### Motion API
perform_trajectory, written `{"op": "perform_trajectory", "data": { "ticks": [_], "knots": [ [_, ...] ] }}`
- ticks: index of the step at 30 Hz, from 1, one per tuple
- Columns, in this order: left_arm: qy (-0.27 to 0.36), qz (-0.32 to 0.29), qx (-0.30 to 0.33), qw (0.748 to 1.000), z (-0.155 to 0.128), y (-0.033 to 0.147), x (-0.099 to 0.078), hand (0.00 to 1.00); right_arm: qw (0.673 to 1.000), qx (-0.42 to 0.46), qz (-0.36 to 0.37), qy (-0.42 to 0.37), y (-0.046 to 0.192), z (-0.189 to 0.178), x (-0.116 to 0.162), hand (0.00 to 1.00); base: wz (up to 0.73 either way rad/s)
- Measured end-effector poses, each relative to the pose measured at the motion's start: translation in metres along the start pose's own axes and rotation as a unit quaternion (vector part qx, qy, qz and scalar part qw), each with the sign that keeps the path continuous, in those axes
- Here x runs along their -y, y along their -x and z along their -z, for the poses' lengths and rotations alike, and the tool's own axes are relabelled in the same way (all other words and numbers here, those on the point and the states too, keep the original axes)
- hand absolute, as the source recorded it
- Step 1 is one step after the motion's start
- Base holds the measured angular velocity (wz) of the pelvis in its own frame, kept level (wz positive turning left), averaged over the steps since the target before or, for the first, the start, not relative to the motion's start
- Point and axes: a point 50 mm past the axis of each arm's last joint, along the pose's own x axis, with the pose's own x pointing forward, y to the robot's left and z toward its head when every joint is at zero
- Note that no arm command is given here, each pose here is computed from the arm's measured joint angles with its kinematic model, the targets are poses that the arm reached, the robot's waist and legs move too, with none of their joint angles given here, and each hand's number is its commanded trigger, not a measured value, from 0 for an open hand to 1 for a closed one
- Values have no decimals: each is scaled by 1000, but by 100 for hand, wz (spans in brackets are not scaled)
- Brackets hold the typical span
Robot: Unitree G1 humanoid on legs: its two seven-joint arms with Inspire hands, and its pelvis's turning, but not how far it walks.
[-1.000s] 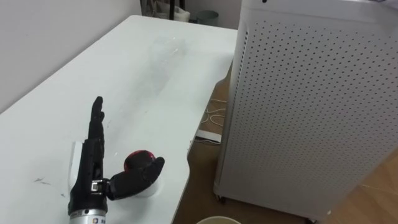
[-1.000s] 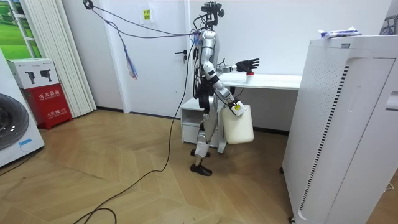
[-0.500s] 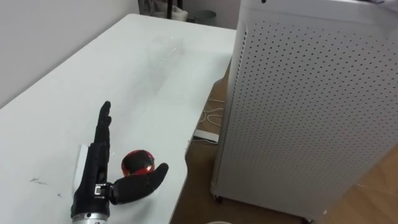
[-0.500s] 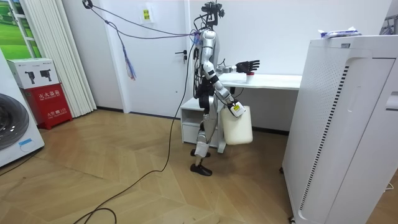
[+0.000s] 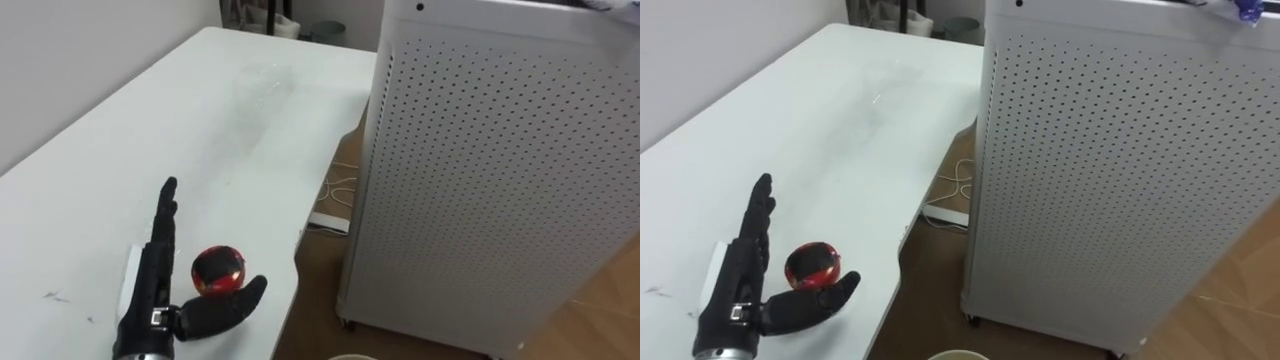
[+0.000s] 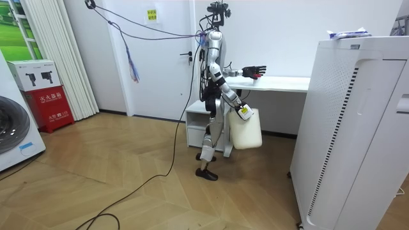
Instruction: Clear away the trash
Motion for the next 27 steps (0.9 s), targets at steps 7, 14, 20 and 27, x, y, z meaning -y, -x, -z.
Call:
{"op": "perform_trajectory", "data": {
  "ticks": [7,14,20,27],
  "knots": [
    [-7,0,-21,1000,9,2,-1,0,1000,-1,3,0,0,1,0,100,0],
    [-16,-1,-44,999,18,5,-2,0,1000,-3,4,3,1,2,0,100,-1],
    [-18,-1,-51,999,20,5,-2,0,1000,-4,1,7,1,2,-1,100,-3],
    [0,-2,-58,998,19,-1,9,51,1000,-17,17,-4,2,7,0,100,27]
  ]
}}
